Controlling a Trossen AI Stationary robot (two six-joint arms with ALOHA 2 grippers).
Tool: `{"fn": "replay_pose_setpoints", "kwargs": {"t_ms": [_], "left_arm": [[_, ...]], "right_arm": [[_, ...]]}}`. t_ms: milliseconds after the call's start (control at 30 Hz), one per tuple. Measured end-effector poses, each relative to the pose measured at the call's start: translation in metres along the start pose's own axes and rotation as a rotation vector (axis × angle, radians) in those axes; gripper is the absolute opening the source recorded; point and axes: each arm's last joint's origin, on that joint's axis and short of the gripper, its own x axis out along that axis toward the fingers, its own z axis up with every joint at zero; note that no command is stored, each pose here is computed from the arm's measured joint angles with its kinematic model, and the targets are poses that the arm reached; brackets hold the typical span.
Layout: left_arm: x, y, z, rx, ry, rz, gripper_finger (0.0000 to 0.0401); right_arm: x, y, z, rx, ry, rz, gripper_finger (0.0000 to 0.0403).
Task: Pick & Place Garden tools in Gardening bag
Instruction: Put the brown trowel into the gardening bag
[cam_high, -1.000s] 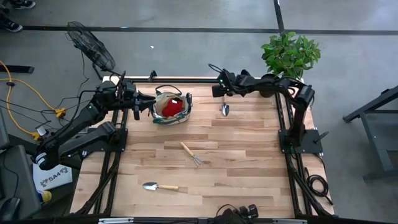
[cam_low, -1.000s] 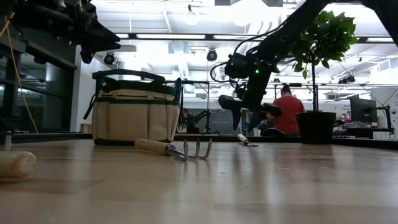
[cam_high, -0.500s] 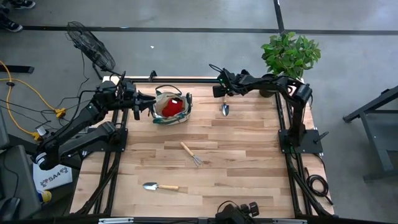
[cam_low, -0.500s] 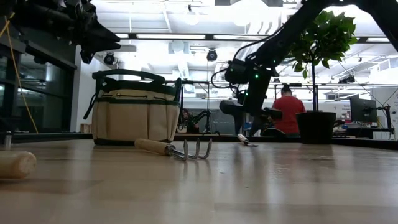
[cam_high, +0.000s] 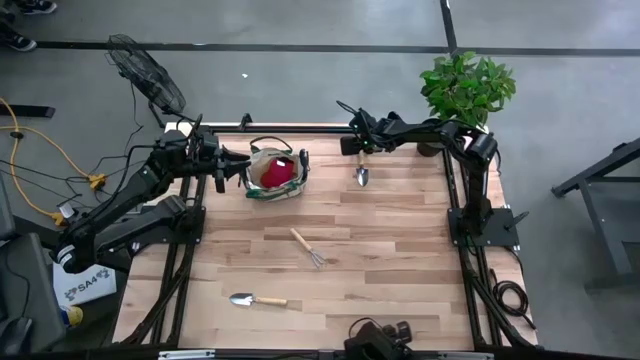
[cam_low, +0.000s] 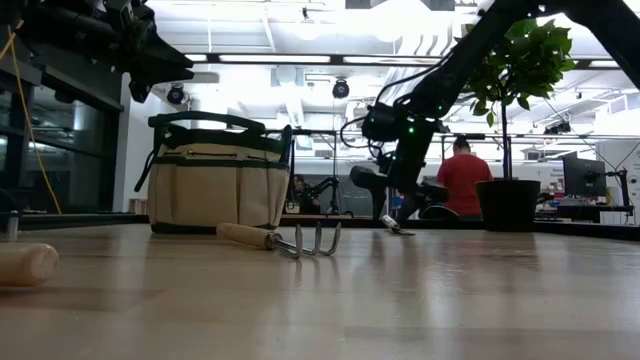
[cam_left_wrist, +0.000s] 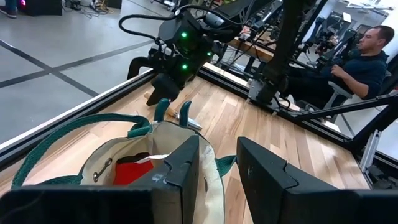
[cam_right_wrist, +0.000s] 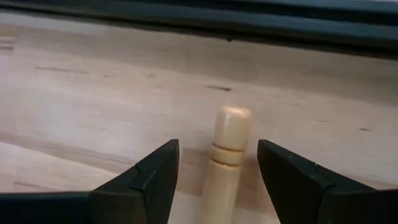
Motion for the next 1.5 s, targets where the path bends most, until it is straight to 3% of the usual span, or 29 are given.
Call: {"fn": "replay_pose_setpoints", "kwargs": {"t_ms": [700, 1233, 1500], "left_arm": [[0.0, 0.0, 0.0, 0.0, 0.001, -0.001, 0.0106], [0.0, 0.0, -0.002, -0.013, 0.022, 0.001, 0.0106], [0.0, 0.0, -0.002, -0.013, 0.022, 0.002, 0.0106]], "right_arm": [[0.009, -0.001, -0.004, -0.008, 0.033, -0.004, 0.0206], [0.009, -0.003, -0.006, -0.054, 0.065, -0.012, 0.0081], [0.006, 0.003, -0.011, -0.113, 0.071, 0.006, 0.0064]]}}
